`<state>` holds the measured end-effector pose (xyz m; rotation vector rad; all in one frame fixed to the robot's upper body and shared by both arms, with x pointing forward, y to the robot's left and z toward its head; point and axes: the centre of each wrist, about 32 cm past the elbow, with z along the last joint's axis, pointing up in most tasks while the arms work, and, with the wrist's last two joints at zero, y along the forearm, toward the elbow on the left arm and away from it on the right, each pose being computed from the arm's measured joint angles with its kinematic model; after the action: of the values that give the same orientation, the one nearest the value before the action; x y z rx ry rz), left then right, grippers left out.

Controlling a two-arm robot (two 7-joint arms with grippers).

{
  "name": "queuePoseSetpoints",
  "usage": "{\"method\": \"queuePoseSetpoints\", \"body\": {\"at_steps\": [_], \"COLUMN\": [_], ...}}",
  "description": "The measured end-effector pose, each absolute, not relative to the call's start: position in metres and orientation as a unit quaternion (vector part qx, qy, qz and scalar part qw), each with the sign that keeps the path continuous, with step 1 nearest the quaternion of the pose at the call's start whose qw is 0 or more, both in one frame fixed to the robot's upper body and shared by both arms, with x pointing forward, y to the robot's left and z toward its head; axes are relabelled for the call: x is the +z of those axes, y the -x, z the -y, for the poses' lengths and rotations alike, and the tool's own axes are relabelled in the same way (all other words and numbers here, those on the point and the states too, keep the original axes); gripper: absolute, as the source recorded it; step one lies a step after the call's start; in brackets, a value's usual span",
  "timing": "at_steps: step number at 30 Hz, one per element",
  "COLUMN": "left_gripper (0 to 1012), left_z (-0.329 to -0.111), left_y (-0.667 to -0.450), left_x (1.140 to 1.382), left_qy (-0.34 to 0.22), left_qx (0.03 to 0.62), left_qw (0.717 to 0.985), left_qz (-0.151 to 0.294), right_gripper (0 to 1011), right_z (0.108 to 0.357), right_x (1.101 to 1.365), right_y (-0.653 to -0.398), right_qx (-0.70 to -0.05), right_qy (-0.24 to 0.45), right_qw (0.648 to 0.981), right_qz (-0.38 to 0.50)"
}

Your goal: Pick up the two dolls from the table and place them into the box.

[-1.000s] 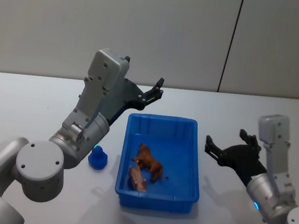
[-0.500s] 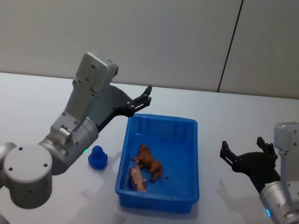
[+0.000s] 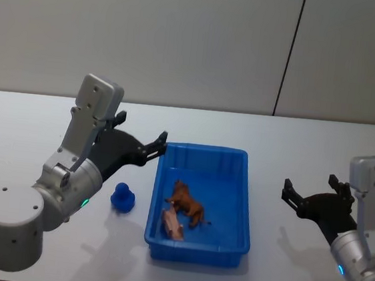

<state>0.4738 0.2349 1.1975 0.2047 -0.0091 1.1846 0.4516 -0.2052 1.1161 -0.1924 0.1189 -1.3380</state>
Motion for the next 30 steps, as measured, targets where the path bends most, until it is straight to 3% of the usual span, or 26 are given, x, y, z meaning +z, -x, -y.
{"method": "queuePoseSetpoints", "body": {"at_steps": [15,30], "left_gripper": [1001,1001], "left_z": [-0.254,-0.266], "left_y": [-0.479,-0.495], "left_x": [1.183,1.165], "left_qy": [-0.166,-0.218], "left_qx": [0.549,0.538], "left_qw": [0.817,0.810], "left_qz": [-0.056,-0.081], "right_gripper": [1001,1001], "right_z": [0.206,0.207], "right_x": [1.116,1.116], "right_y": [-0.450,-0.450], "right_qx": [-0.622,-0.622], "right_qy": [0.090,0.090], "right_qw": [0.776,0.775], "right_qz": [-0.056,-0.055]}}
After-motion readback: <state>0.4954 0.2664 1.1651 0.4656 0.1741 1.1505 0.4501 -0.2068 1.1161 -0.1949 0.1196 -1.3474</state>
